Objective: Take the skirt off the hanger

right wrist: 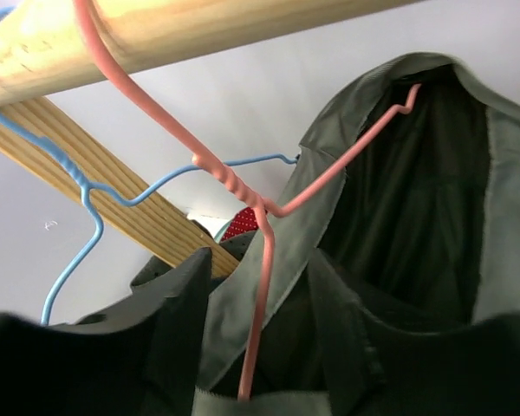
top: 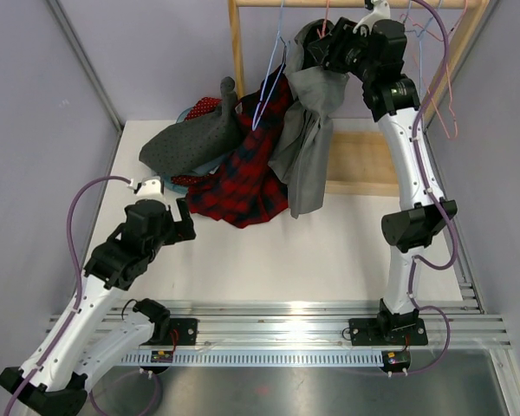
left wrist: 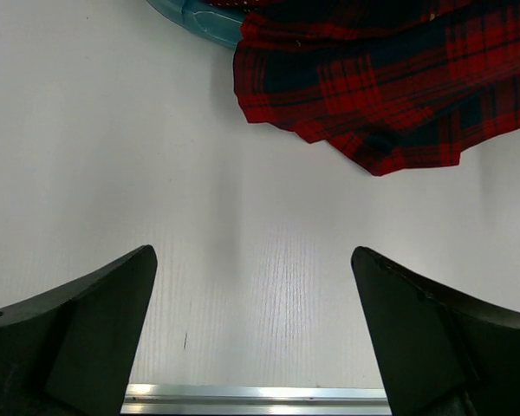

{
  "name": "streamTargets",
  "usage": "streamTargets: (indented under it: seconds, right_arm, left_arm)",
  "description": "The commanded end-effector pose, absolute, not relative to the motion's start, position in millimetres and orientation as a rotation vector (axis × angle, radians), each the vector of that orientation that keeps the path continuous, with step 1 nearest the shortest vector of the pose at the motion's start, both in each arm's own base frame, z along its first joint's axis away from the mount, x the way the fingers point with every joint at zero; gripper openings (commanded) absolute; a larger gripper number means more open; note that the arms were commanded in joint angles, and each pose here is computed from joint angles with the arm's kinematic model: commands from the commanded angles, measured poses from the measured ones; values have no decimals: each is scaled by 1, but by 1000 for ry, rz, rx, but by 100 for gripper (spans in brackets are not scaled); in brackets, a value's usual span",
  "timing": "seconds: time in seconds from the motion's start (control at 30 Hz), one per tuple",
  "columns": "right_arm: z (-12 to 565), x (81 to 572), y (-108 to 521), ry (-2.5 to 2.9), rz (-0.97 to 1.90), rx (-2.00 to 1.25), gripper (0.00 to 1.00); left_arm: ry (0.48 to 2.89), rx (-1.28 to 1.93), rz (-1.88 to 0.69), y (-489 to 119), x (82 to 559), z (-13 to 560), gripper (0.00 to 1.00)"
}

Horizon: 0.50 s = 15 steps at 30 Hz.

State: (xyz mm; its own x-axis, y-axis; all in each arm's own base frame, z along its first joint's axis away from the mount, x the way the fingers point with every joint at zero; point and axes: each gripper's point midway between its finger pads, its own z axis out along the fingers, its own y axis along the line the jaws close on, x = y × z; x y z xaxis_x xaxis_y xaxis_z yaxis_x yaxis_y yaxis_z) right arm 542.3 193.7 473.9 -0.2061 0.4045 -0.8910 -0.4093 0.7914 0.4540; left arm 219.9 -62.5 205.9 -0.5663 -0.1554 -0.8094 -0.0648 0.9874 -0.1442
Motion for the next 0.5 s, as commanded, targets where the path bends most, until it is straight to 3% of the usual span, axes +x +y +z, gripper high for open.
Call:
streamTargets:
  seconds: [0.0,0.27,0.47]
  right_arm:
    - [495,548,203,1533,731,-12,51]
    - [503,549,201,1505,710,16,0]
    - [533,536,194,1431,687,2,0]
  left_arm:
    - [2110,-164,-173,-68,225,217,99]
    - [2126,-155,-173,-70,225,214,99]
    - [2140,-142,-171,-73,225,210,99]
